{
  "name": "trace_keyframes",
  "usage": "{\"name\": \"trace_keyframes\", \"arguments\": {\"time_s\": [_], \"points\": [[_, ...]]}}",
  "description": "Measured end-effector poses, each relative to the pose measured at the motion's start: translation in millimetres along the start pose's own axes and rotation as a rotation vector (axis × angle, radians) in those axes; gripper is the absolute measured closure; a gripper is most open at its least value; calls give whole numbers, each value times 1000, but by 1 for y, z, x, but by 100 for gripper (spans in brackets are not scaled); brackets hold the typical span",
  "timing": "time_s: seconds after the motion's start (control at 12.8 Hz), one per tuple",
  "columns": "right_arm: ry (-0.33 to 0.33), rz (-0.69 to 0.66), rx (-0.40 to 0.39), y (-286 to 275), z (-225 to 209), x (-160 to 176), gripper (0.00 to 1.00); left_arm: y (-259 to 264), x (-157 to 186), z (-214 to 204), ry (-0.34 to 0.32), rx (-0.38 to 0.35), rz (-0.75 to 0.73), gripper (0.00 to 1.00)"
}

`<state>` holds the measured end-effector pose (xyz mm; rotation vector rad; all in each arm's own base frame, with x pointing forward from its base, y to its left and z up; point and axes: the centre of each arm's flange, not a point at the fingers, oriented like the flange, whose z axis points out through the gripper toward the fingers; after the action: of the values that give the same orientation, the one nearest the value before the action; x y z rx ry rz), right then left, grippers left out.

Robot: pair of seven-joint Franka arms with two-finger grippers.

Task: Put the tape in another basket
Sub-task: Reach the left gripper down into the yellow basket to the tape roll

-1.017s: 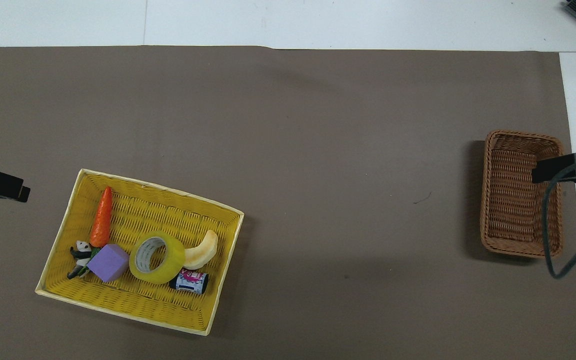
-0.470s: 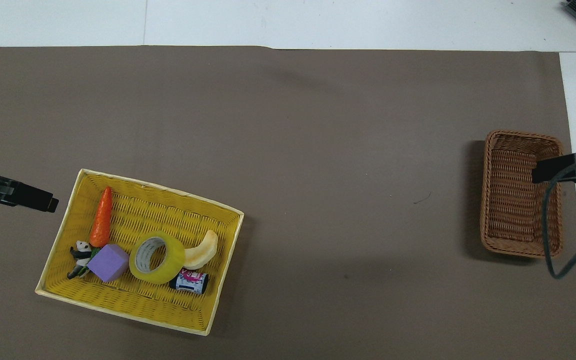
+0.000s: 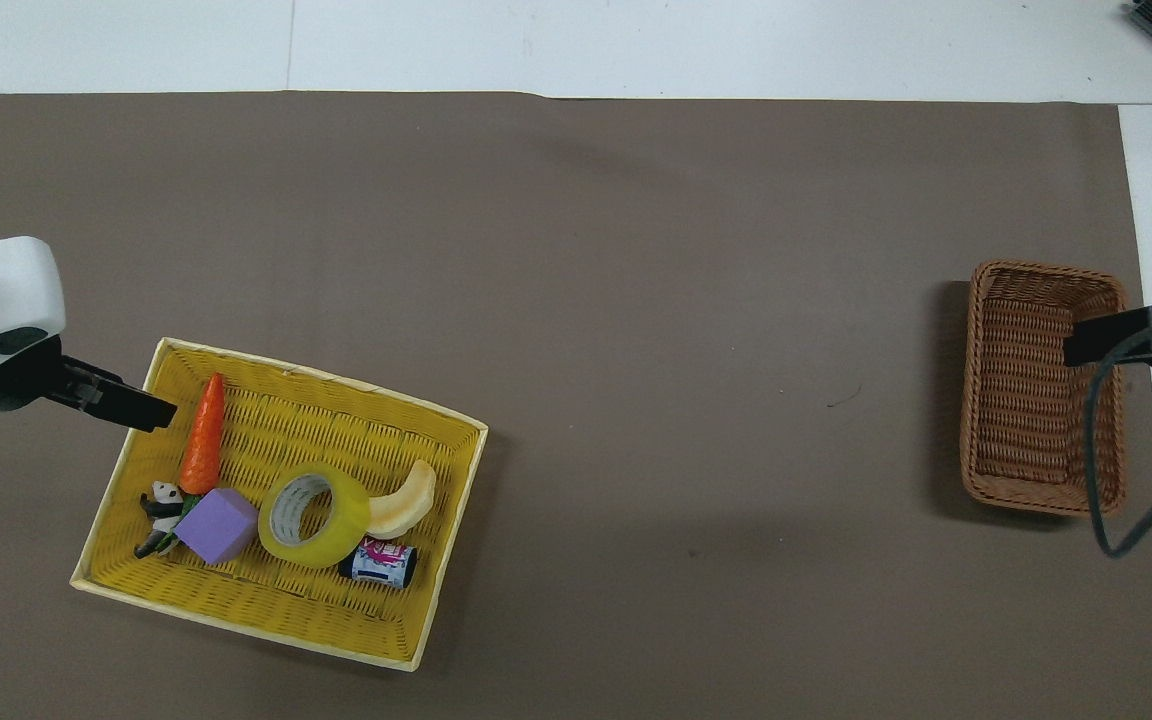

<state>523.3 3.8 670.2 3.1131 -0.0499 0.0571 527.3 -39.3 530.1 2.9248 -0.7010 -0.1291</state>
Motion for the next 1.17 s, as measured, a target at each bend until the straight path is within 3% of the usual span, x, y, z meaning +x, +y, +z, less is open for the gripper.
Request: {"name": "trace_keyframes", "arguments": {"time_s": [1.17], "points": [[0,0,0,0,0,0,0,6,-12,188,-78,-139,20,3]]}}
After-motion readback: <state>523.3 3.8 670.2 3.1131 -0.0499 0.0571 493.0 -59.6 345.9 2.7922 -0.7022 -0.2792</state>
